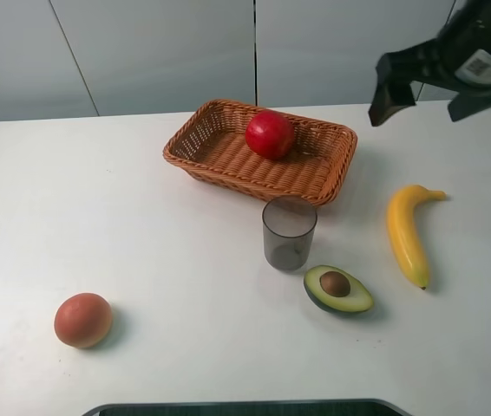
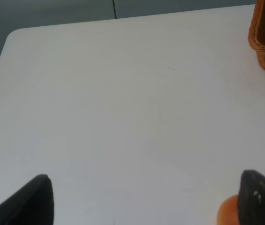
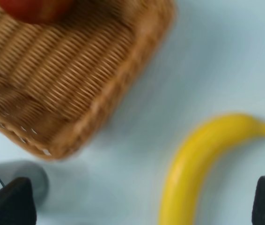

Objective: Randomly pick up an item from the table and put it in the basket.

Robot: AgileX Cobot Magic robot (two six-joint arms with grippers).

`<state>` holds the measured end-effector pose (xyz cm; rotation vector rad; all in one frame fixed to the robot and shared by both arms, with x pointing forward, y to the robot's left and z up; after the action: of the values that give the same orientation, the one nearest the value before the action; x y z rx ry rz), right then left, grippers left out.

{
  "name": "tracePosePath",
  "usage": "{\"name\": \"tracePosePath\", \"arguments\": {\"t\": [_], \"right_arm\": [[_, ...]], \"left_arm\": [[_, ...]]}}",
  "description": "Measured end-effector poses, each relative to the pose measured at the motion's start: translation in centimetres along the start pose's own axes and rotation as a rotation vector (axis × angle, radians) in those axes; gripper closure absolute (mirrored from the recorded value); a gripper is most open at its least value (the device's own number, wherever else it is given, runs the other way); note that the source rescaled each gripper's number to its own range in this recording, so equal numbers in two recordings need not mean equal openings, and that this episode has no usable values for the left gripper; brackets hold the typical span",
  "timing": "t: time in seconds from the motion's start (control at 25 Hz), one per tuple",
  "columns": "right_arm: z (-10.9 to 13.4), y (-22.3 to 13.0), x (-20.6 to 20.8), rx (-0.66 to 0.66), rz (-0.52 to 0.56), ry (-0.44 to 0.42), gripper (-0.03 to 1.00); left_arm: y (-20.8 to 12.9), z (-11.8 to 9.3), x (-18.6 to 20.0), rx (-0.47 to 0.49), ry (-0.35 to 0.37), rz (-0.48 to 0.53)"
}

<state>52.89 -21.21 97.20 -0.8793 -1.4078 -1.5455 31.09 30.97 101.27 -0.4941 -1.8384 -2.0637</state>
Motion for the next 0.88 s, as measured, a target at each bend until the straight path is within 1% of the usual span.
{"name": "tracePosePath", "arguments": {"t": [0.12, 0.28, 0.4, 0.6, 0.68, 0.8, 0.88], "right_arm": [[-2.7, -2.5, 2.3, -0.073, -0.042, -0.021, -0.03], [-5.1, -5.7, 5.8, -0.150, -0.141, -0.039, -0.03], [-5.7, -8.5, 8.4, -0.163, -0.229, -0.036, -0.03], [-6.0, -12.6, 12.2, -0.150, -0.373, -0.020, -0.03], [-6.5, -14.1, 13.7, -0.140, -0.443, -0.032, -0.03], [-7.0, -16.2, 15.4, -0.133, -0.539, -0.043, -0.03], [-7.0, -17.1, 16.3, -0.123, -0.608, -0.033, -0.03]], "left_arm": [[0.0, 0.0, 0.0, 0.000, 0.000, 0.000], [0.0, 0.0, 0.0, 0.000, 0.000, 0.000], [0.0, 0.0, 0.0, 0.000, 0.000, 0.000], [0.0, 0.0, 0.0, 0.000, 0.000, 0.000], [0.0, 0.0, 0.0, 0.000, 0.000, 0.000], [0.0, 0.0, 0.0, 0.000, 0.000, 0.000], [0.0, 0.0, 0.0, 0.000, 0.000, 0.000]]}}
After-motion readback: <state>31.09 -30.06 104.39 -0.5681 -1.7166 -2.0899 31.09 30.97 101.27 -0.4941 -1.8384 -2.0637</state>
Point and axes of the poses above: a point on each arm's last joint axis where the gripper is mounted, x pointing back along that axis away from the gripper, z along the wrist's bending axis when the last joint is at zero, y = z × x, the point moved 9 cm from there along -x, pointing out along that axis toward the gripper, and after that the axes turned 4 degrees about -x, right-handed, at the moved point
